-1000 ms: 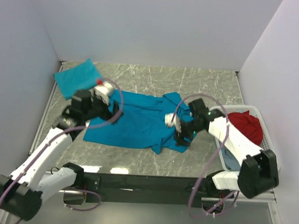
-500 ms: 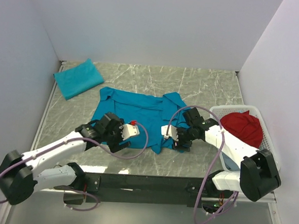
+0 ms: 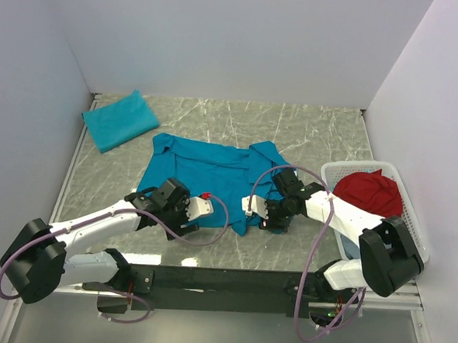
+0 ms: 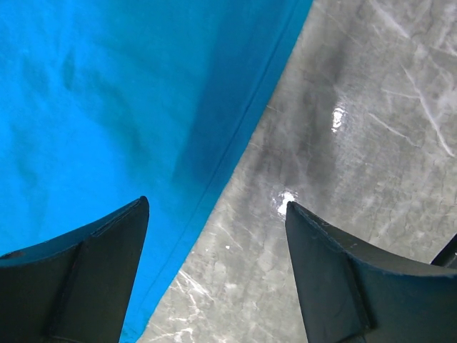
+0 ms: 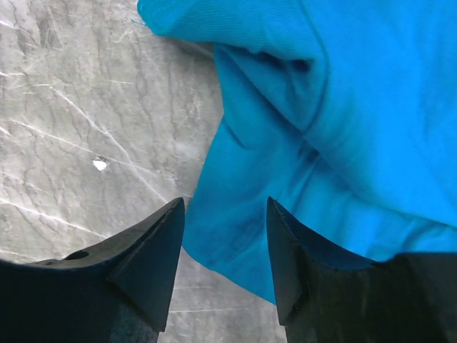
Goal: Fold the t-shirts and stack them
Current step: Flatten the tshirt out
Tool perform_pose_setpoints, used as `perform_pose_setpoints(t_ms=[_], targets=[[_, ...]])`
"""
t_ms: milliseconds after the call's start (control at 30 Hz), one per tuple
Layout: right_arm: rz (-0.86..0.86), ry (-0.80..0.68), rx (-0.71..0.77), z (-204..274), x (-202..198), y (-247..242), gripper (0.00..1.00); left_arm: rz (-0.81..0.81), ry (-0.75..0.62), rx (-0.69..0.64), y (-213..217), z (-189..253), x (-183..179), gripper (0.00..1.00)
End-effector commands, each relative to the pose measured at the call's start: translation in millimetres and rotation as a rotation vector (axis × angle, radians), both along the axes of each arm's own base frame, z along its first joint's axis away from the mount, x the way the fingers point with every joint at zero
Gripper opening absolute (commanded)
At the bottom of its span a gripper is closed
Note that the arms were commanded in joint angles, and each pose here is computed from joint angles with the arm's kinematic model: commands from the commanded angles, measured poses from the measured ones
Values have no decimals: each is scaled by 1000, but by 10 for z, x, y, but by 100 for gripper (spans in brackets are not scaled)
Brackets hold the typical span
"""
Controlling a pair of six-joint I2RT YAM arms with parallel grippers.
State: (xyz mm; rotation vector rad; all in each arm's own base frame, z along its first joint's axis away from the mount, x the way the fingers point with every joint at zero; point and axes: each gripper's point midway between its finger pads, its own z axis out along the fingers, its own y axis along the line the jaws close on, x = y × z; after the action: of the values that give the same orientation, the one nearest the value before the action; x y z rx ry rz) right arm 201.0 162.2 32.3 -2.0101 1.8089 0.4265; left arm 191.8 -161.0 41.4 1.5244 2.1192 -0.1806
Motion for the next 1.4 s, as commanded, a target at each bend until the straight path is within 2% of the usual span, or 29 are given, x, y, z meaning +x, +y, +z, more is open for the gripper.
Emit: perform_pose_setpoints(t_ms=[0, 100, 167, 400, 533, 600, 700, 733, 767, 867, 967, 1067, 1133, 1233, 1267, 1333, 1367], targets=[[-19, 6, -14, -47, -7, 29, 56, -36, -39, -39, -62, 47, 5, 82], [-46, 12, -35, -104, 5, 16, 52, -19, -53, -27, -48, 3, 45, 80], [-64, 12, -45, -128, 27, 5, 49, 5, -45, 0, -25, -64, 81, 73], [-88, 23, -56, -164, -5, -27, 43, 79, -19, 109, 104, -299, 160, 61], [-92, 32, -68, -196, -17, -47, 30, 114, -72, 131, 175, -256, 242, 47], [-99, 38, -76, -202, -16, -59, 24, 124, -83, 139, 203, -251, 256, 42], [-106, 33, -74, -162, -6, -57, 12, 120, -83, 138, 196, -239, 256, 28], [-107, 33, -73, -146, -9, -54, 5, 118, -80, 138, 193, -238, 252, 12], [-112, 36, -73, -119, -19, -64, 2, 121, -86, 133, 182, -206, 273, 1], [-137, 37, -57, 48, -38, -81, 0, 129, -109, 110, 171, -100, 291, 0], [-156, -18, -26, 339, 44, -80, 0, 160, -184, 70, 186, 110, 373, 0], [-214, -128, -7, 761, 358, -61, 0, 256, -291, 10, 288, 441, 610, 0], [-273, -230, 2, 1165, 743, -16, 0, 319, -362, -54, 358, 716, 822, 0], [-362, -350, 42, 1806, 1306, 72, 0, 432, -468, -149, 584, 1300, 1271, 0], [-422, -397, 52, 2001, 1488, 30, 0, 489, -549, -188, 736, 1696, 1490, 0], [-479, -512, 155, 2647, 1836, 101, 0, 511, -609, -230, 813, 2059, 1694, 0], [-519, -538, 217, 2887, 1938, 87, 0, 527, -694, -267, 886, 2514, 1811, 0]])
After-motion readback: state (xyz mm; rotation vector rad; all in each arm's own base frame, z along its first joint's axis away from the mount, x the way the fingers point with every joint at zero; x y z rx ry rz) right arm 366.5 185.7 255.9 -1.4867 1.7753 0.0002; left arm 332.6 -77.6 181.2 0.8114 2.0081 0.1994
